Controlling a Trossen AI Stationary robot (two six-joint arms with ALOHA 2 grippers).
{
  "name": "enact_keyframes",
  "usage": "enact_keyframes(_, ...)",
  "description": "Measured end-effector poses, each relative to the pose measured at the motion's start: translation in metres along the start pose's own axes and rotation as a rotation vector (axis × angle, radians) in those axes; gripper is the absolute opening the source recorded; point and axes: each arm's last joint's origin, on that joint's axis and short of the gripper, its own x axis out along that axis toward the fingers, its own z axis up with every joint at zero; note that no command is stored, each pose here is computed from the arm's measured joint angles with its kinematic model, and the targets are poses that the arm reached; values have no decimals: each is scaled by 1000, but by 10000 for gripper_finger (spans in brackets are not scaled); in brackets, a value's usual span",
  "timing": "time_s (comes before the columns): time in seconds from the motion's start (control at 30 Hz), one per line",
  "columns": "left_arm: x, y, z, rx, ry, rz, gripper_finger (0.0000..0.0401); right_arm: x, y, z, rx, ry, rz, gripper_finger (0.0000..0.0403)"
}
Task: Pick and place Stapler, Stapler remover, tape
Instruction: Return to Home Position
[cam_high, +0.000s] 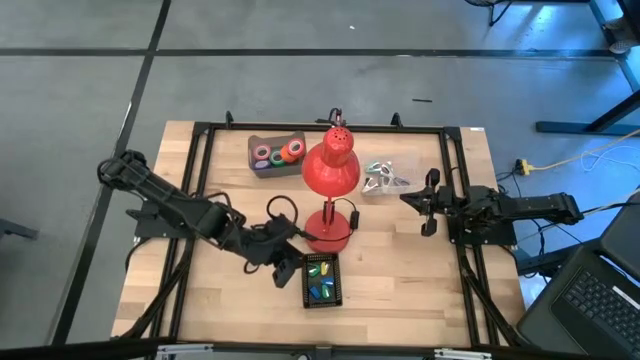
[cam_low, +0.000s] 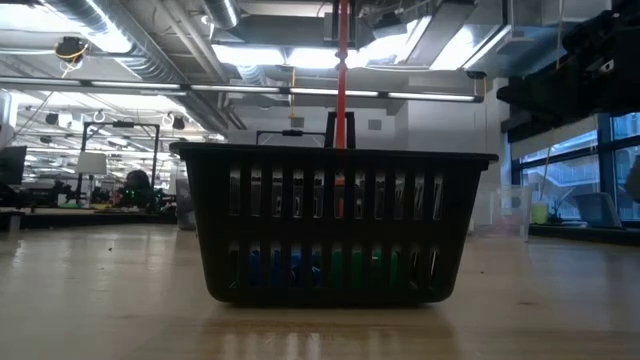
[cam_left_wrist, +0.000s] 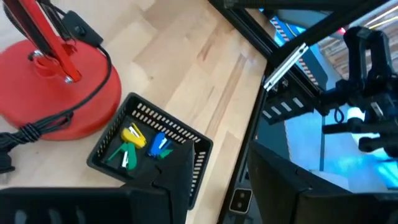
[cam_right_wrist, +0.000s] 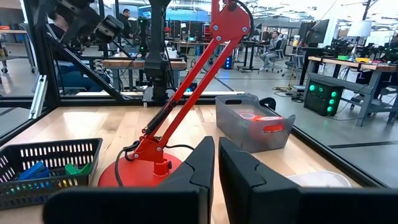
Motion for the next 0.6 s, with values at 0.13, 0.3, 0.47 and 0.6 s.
enact_keyframes(0.13, -4, 3, 7, -17, -20, -4, 141, 0, 0, 0, 0, 0, 0, 26)
enact_keyframes(0.3, -14, 5, 14, 73, -48, -3, 141, 0, 0, 0, 0, 0, 0, 26)
enact_keyframes(0.47, -24, -3, 33, 492, -365, 78, 141, 0, 0, 0, 0, 0, 0, 26)
enact_keyframes(0.6, -16, 6, 33, 784, -477, -57, 141, 0, 0, 0, 0, 0, 0, 26)
